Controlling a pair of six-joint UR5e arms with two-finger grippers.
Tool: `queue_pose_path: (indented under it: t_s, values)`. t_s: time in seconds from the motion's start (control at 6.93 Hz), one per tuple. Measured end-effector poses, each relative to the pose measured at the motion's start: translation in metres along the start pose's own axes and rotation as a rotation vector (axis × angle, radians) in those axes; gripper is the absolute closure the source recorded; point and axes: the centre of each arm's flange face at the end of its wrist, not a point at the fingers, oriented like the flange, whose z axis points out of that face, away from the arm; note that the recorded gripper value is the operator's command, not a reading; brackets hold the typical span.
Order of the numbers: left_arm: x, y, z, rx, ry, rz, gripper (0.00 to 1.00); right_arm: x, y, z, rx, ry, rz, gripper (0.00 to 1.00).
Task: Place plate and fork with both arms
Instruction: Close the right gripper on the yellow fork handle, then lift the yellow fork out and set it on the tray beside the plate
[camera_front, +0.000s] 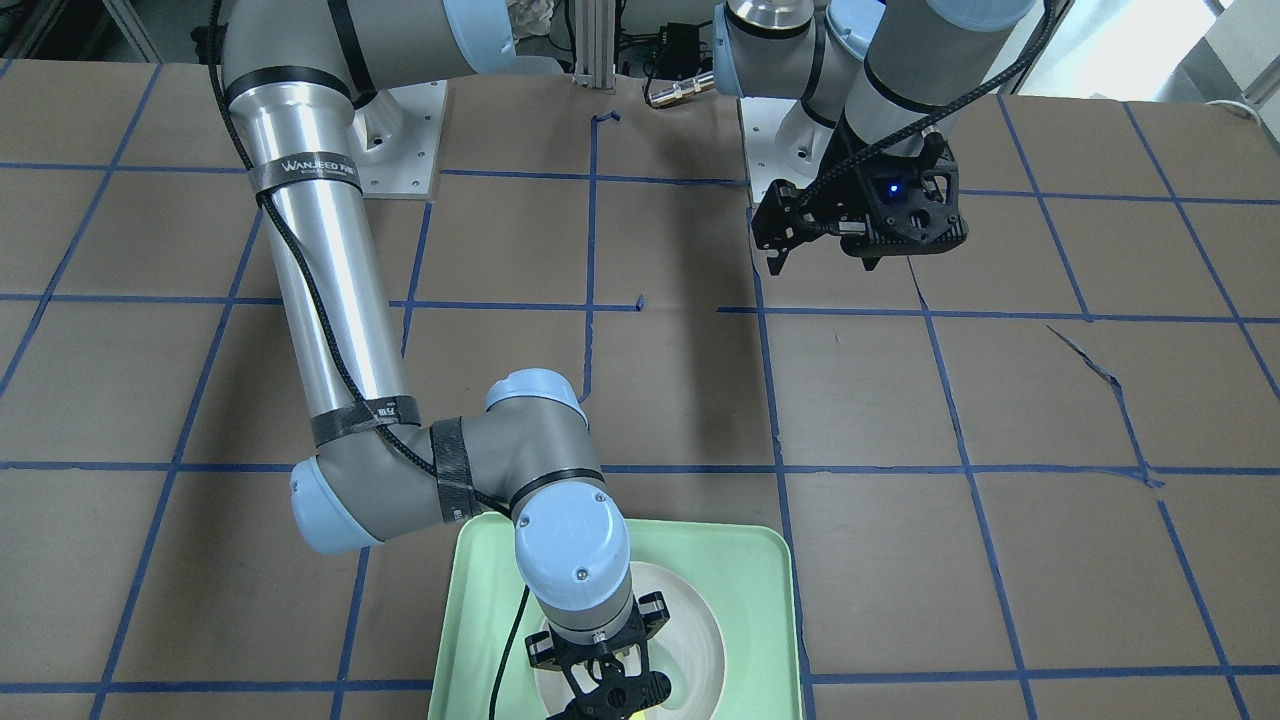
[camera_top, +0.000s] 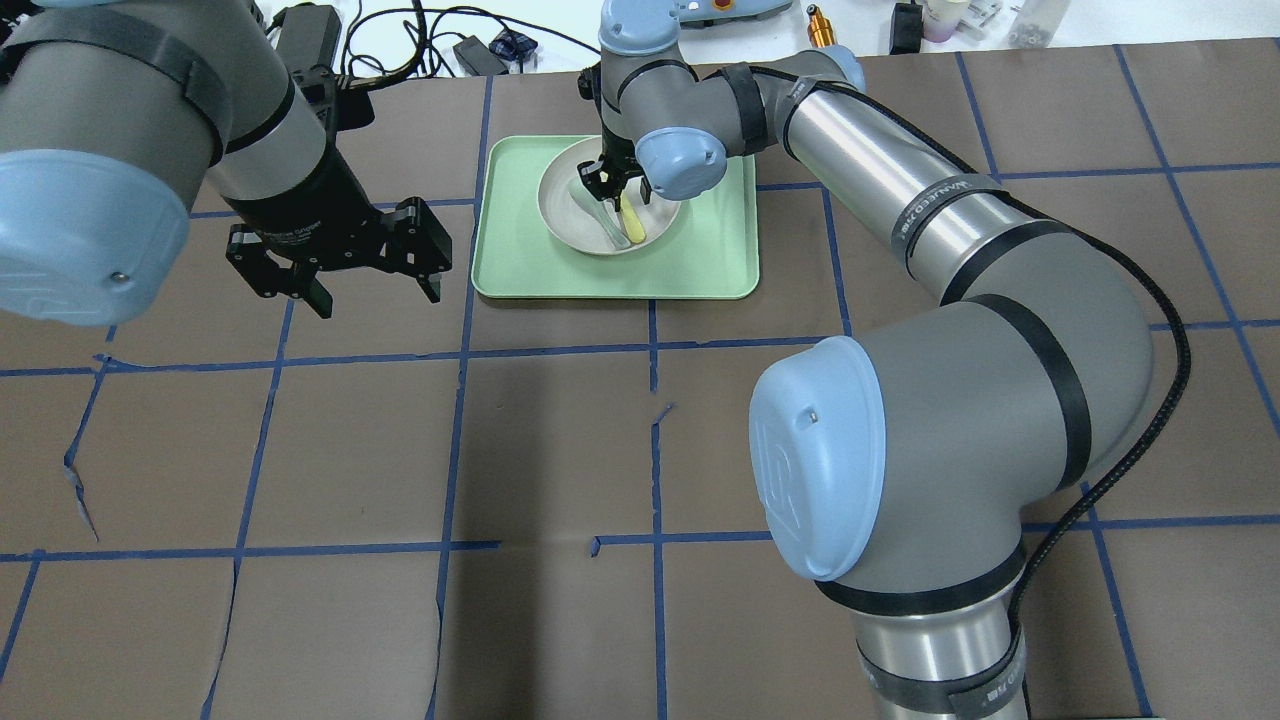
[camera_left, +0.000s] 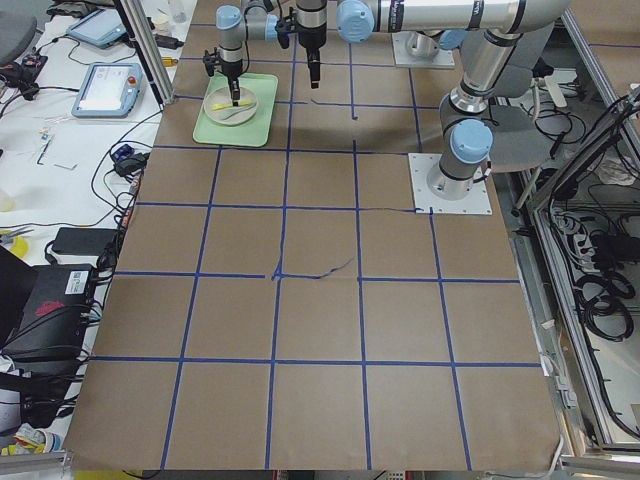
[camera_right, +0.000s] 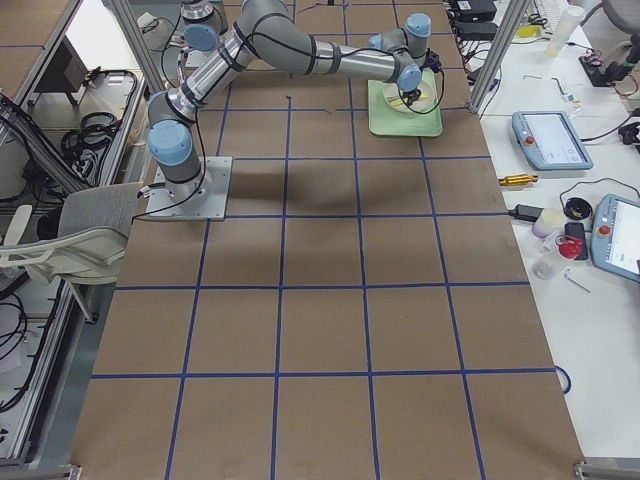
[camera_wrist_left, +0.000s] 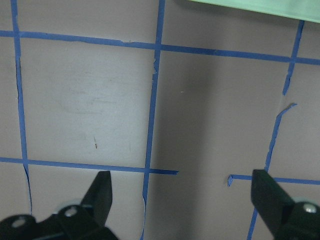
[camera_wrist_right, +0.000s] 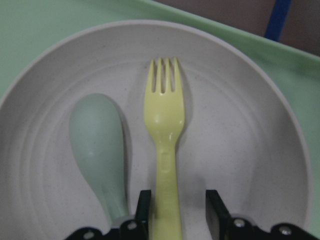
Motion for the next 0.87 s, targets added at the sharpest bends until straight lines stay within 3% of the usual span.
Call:
queue_pose_path:
  t_s: [0.29, 0.43, 0.87]
  values:
    - [0.0, 0.0, 0.0, 0.0, 0.0, 0.0, 0.0, -0.003, 0.002, 0.005, -0.007, 0.0, -0.001, 0.82]
    - [0.0, 0.0, 0.0, 0.0, 0.0, 0.001, 0.0, -0.003, 0.003, 0.006, -0.008, 0.001, -0.002, 0.9]
    - [0.0, 0.0, 0.0, 0.0, 0.0, 0.0, 0.0, -0.002, 0.002, -0.008, 0.005, 0.009, -0.004, 0.91]
